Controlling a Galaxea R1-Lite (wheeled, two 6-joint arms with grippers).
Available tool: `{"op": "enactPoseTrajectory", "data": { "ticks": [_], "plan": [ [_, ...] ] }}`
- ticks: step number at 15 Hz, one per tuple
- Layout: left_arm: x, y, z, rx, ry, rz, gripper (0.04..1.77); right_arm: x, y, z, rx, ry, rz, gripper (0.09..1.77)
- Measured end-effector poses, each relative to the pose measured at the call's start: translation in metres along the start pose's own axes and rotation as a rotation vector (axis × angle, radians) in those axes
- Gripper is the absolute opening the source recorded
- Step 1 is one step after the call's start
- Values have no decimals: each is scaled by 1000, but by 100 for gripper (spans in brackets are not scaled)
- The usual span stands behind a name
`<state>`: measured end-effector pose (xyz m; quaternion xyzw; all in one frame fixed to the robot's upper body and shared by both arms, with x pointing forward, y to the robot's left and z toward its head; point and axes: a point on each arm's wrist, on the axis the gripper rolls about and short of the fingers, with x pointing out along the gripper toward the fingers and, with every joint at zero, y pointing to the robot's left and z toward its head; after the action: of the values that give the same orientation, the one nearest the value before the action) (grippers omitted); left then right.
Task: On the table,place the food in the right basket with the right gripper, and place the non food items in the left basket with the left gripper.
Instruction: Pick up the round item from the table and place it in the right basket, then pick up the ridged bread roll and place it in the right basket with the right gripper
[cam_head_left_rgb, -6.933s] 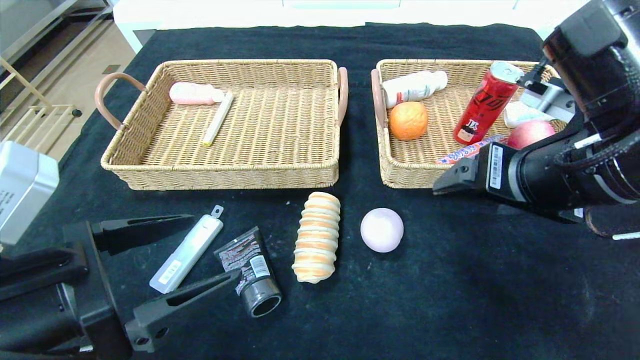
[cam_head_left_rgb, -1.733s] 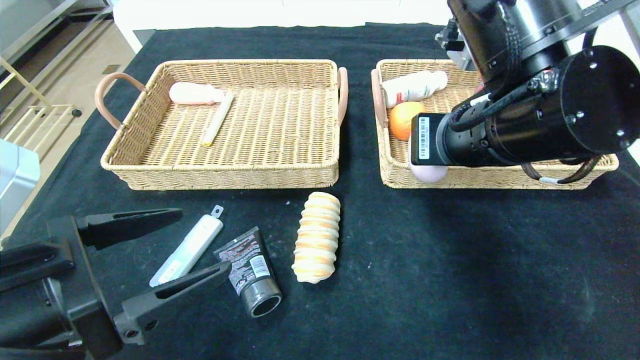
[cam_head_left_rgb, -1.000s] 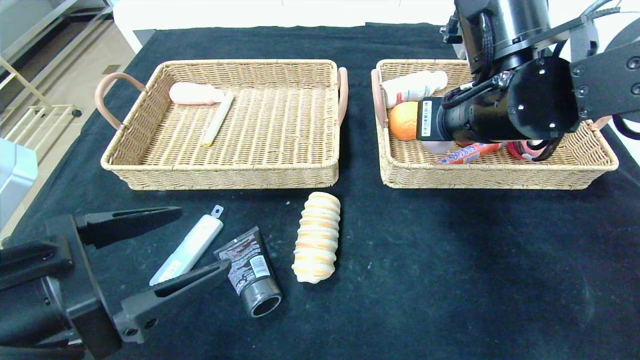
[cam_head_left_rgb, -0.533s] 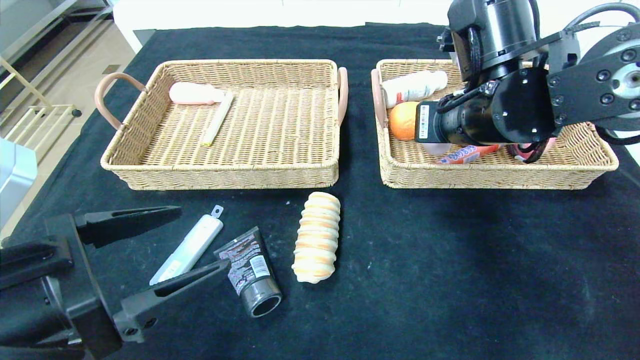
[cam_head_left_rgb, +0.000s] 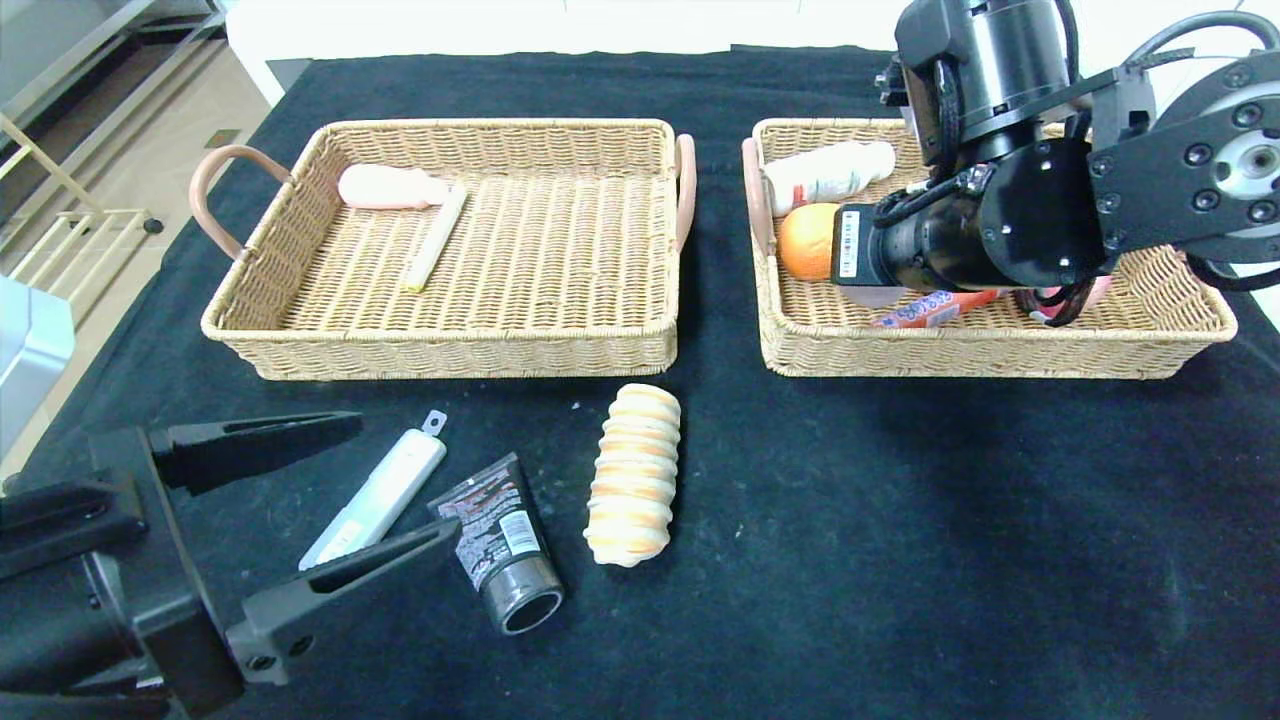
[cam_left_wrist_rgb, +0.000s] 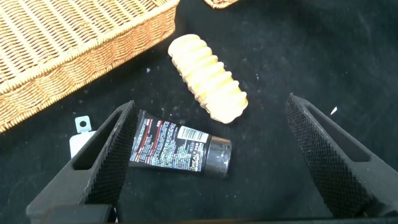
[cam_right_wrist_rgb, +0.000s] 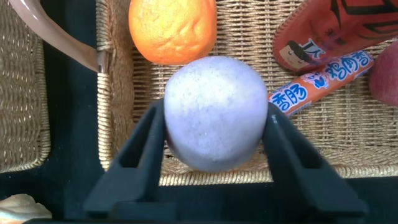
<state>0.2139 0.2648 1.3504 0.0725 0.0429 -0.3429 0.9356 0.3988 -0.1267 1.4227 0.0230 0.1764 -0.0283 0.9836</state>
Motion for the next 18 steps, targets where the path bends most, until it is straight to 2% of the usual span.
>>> {"op": "enactPoseTrajectory", "data": {
  "ticks": [3,8,13,18],
  "plan": [
    [0,0,0,1,1,0,172,-1,0,0,-1,1,0,129],
    [0,0,0,0,1,0,172,-6,1,0,-2,4,10,149],
    [-1,0,-1,7,9,-2,172,-26,18,-7,-17,11,83,159],
    [-2,1,0,14,-4,13,172,-58,51,-29,-41,63,161,165]
  ]
}}
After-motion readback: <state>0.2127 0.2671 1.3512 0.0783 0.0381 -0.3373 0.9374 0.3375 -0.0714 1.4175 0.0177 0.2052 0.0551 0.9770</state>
